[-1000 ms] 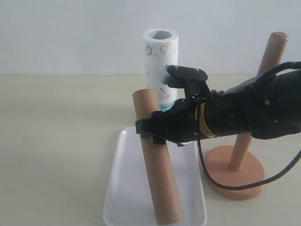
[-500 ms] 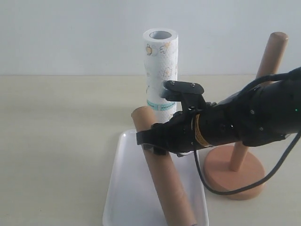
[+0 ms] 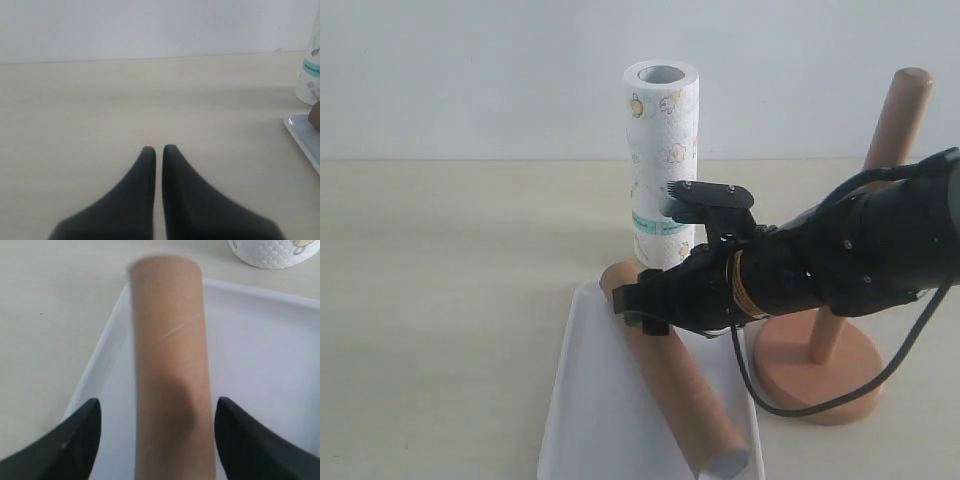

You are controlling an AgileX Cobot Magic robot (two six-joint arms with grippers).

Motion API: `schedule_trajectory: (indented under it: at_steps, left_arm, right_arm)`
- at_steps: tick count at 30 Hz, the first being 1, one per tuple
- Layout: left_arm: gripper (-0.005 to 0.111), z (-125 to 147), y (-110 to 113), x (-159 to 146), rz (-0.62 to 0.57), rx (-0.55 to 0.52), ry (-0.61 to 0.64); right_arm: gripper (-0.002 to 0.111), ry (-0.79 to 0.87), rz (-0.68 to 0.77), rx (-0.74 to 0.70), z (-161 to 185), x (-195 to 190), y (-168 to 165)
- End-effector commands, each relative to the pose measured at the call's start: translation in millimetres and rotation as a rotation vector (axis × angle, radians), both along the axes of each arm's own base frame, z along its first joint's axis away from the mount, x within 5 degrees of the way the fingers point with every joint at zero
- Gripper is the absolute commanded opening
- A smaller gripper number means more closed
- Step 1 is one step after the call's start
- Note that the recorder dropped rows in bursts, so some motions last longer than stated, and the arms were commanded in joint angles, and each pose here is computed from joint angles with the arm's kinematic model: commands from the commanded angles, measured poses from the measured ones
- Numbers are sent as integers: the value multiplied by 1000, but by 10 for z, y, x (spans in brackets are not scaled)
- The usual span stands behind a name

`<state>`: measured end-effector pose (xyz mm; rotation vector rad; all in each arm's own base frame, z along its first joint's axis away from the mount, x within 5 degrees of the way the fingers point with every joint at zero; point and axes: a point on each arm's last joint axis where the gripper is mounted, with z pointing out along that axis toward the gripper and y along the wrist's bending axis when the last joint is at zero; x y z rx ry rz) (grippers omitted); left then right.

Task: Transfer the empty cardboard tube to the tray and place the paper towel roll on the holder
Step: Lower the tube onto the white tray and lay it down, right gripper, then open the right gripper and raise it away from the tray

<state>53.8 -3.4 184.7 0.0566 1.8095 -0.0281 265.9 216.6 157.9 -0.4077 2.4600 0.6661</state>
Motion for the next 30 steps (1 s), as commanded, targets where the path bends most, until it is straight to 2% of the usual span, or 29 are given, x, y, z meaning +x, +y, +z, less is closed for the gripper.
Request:
schedule_trajectory:
  at_steps: [1, 9, 12, 15, 22, 25, 29, 30]
  left_arm:
    - [4, 3, 2, 3, 3, 0, -15]
    - [4, 3, 2, 3, 3, 0, -15]
    - [4, 3, 2, 3, 3, 0, -15]
    - [4, 3, 2, 3, 3, 0, -15]
    - [4, 3, 2, 3, 3, 0, -15]
    - [4, 3, 2, 3, 3, 0, -15]
    - [4, 3, 2, 3, 3, 0, -15]
    - [4, 3, 2, 3, 3, 0, -15]
  right_arm:
    - [64, -10, -3, -7, 4, 8, 1]
    - [64, -16, 7, 3, 31, 20, 21]
    - [64, -32, 27, 41, 144, 25, 58]
    - [64, -70, 53, 102, 370, 16, 92]
    - [62, -215, 112, 279, 1146, -154, 53]
    - [47, -289, 158, 331, 1456, -312, -26]
    - [5, -354, 266, 382, 1782, -582, -132]
    - [0, -365, 290, 404, 1856, -650, -156]
